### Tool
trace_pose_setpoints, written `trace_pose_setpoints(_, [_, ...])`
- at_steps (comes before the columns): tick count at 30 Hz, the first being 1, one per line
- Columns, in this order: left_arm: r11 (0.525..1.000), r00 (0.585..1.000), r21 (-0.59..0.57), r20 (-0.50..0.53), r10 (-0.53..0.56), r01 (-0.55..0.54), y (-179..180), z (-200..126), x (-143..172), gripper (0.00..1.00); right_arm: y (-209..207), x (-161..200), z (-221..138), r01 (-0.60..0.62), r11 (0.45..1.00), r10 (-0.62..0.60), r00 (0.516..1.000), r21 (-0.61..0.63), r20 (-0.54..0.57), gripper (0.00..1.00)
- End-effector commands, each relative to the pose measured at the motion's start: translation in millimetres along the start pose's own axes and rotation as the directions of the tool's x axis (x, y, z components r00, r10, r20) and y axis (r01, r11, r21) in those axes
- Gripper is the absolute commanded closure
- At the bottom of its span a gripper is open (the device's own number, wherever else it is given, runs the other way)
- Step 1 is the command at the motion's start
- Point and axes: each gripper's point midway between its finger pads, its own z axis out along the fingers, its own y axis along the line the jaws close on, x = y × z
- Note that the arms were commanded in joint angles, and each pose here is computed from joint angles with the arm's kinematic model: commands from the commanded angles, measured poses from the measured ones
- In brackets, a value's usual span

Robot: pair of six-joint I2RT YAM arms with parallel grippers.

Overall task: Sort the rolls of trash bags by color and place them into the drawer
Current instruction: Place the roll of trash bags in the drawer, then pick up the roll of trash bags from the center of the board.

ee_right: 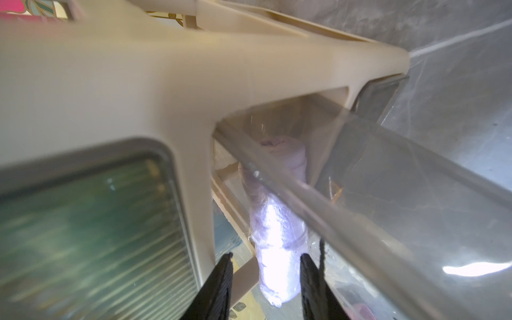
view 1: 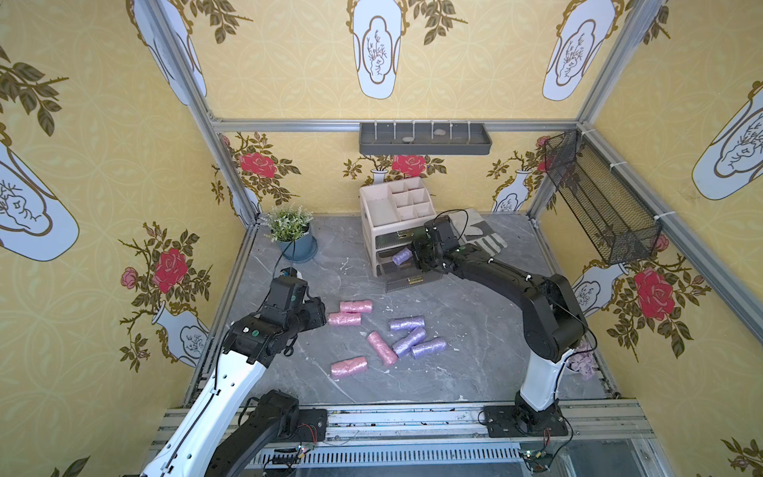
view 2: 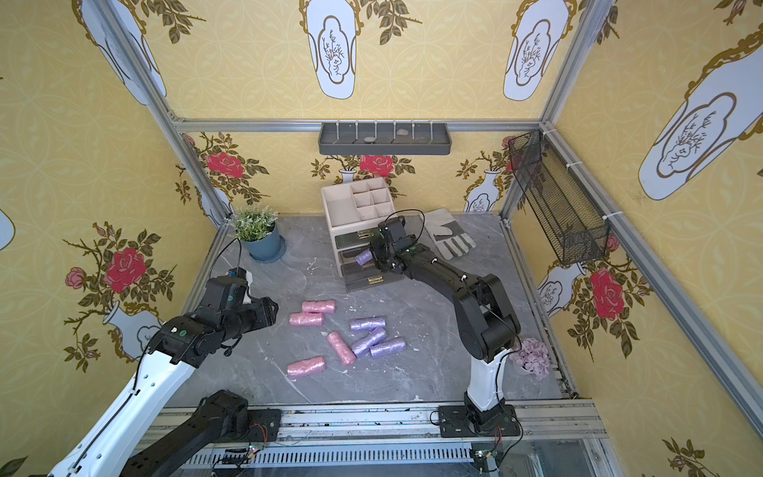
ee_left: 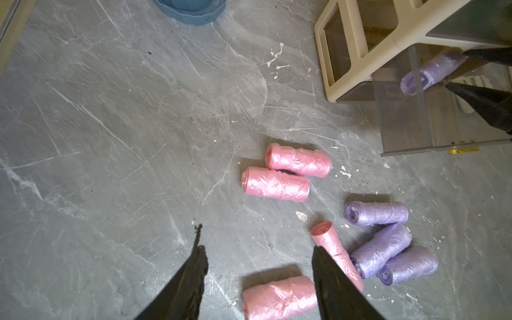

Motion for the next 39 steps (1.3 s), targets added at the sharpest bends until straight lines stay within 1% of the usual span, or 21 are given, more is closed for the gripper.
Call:
trace_pose_setpoints(1, [1.0,1.0,-0.012,0.006,0.011,-0.011,2.3,-2.7,-1.5,0.38,16.6,3.4,-9.4,0.038,0.998,-0.038,0.999,-0.048,0.005,0.58])
trace_pose_setpoints(9, [1.0,1.0,-0.022,0.023,0.008,-0.008,6.3,-13.6,-3.0,0.38,15.6,12.5,-35.4,0.094,0.995,-0.094,0.996,-0.043,0.0,0.57])
trace_pose_setpoints(13, [1.0,0.999,-0.029,0.033,0.008,-0.007,8.1,-22.5,-5.3,0.38,5.2,19.8,-53.3,0.124,0.992,-0.124,0.992,-0.04,-0.019,0.57])
trace_pose_setpoints(16, [0.999,0.999,-0.042,0.042,0.013,-0.011,10.8,-31.9,-8.4,0.39,-2.9,25.4,-75.1,0.166,0.986,-0.167,0.986,-0.036,-0.03,0.55])
trace_pose_setpoints(18, [0.999,0.999,-0.051,0.05,0.017,-0.015,12.8,-37.6,-10.3,0.39,-8.9,29.6,-93.4,0.192,0.981,-0.193,0.98,-0.033,-0.047,0.52])
trace_pose_setpoints(21, [0.999,0.998,-0.037,0.057,0.021,-0.019,10.6,-46.0,-12.7,0.4,-20.7,27.4,-123.1,0.25,0.968,-0.25,0.968,-0.015,-0.034,0.5])
trace_pose_setpoints(24, [1.0,0.999,0.01,0.05,0.02,-0.02,2.5,-49.4,-12.1,0.45,-38.0,22.0,-150.4,0.309,0.951,-0.309,0.951,0.029,-0.005,0.5])
trace_pose_setpoints(25, [0.999,0.999,0.032,0.042,0.018,-0.019,-1.6,-49.1,-11.0,0.48,-43.5,18.7,-160.3,0.323,0.945,-0.324,0.946,0.045,0.012,0.49])
trace_pose_setpoints(28, [0.995,1.0,0.096,0.004,0.007,-0.007,-15.8,-43.6,-4.9,0.56,-68.5,7.4,-182.3,0.341,0.935,-0.346,0.937,0.096,0.051,0.49])
trace_pose_setpoints(29, [0.993,1.0,0.117,-0.006,0.014,-0.013,-22.6,-40.9,-2.3,0.57,-76.2,3.6,-186.8,0.337,0.936,-0.343,0.937,0.1,0.058,0.48])
trace_pose_setpoints(30, [0.99,0.999,0.139,-0.015,0.039,-0.037,-32.1,-38.7,2.5,0.58,-86.4,0.4,-190.6,0.328,0.939,-0.336,0.94,0.106,0.061,0.48])
trace_pose_setpoints(32, [0.986,0.995,0.142,-0.021,0.096,-0.092,-47.1,-34.4,9.8,0.58,-105.0,-5.4,-194.7,0.303,0.946,-0.31,0.949,0.114,0.056,0.48])
trace_pose_setpoints(35, [0.963,0.975,0.179,-0.05,0.215,-0.203,-80.7,-26.1,25.5,0.57,-128.5,-14.4,-199.3,0.268,0.954,-0.277,0.959,0.135,0.051,0.48])
trace_pose_setpoints(38, [0.916,0.933,0.252,-0.099,0.346,-0.313,-120.5,-14.6,46.3,0.57,-143.2,-23.7,-206.1,0.25,0.956,-0.261,0.964,0.151,0.054,0.48])
trace_pose_setpoints(39, [0.896,0.911,0.265,-0.113,0.396,-0.356,-132.4,-10.4,54.0,0.58,-146.8,-27.6,-208.6,0.242,0.958,-0.253,0.966,0.155,0.058,0.48])
